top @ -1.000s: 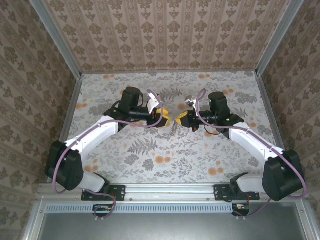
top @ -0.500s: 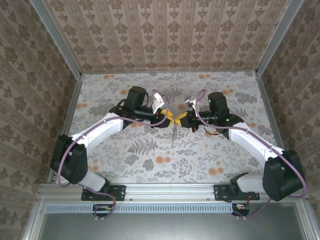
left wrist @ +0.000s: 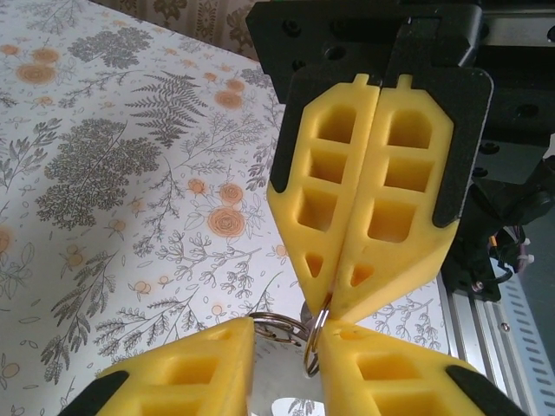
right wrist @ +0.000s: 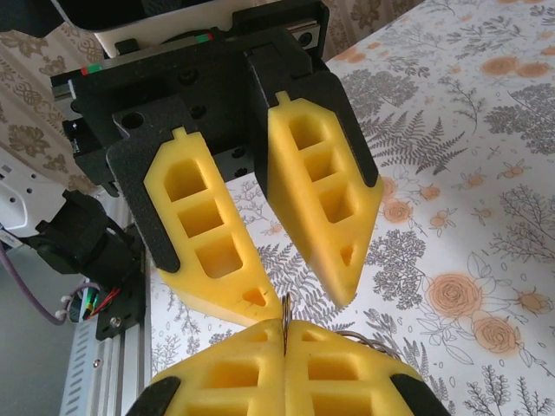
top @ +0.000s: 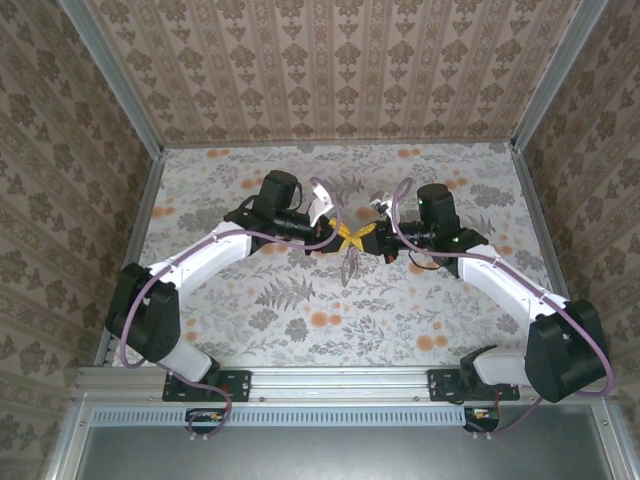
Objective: Put the keys on the keyring
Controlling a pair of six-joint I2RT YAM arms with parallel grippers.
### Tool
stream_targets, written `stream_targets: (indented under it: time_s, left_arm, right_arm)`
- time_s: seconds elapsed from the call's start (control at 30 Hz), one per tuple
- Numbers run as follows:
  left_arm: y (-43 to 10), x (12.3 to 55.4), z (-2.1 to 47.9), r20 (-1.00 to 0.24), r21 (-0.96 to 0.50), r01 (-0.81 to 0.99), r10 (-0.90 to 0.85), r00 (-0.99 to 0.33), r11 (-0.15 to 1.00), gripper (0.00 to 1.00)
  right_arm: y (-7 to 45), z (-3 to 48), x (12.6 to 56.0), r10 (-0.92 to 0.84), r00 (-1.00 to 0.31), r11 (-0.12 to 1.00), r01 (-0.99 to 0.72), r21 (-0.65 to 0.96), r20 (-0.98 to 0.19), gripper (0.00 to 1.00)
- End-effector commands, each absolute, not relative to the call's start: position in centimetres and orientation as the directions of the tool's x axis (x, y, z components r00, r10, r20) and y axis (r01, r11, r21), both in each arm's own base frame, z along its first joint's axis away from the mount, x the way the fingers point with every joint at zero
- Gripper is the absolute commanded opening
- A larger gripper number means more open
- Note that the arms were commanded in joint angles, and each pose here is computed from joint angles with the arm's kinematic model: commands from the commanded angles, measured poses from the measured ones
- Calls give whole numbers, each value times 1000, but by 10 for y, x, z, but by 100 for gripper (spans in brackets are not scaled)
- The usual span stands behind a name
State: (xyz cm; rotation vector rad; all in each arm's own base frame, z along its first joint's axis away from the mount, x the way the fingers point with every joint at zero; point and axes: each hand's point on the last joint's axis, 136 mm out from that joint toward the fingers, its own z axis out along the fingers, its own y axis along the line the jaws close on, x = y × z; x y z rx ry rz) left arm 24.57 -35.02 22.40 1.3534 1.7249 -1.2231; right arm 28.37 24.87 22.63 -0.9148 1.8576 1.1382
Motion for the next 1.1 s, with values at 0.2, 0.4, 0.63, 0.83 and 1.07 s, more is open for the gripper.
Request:
stream_targets:
  time_s: [0.2, 0.4, 0.63, 0.83, 1.07]
  left_arm:
    - [-367, 227, 241, -904, -291, 953, 350, -243, -88, 0]
    - [-369, 221, 243, -910, -301, 947, 332, -250, -112, 0]
    - [-366, 242, 244, -945, -197, 979, 256, -203, 47, 0]
    - [-360, 247, 249, -957, -165, 982, 225, -183, 96, 0]
    - [-358, 248, 252, -961, -170, 981, 203, -186, 94, 0]
  right_arm:
    - [256, 240, 284, -165, -414, 310, -883, 351, -895, 0]
    - [254, 240, 290, -147, -412, 337, -876, 346, -899, 0]
    - [236, 250, 303, -38, -428, 433, -822, 371, -903, 44]
    - [213, 247, 305, 75, -434, 523, -750, 406, -898, 57]
    - [204, 226, 301, 106, -448, 569, -705, 423, -888, 59]
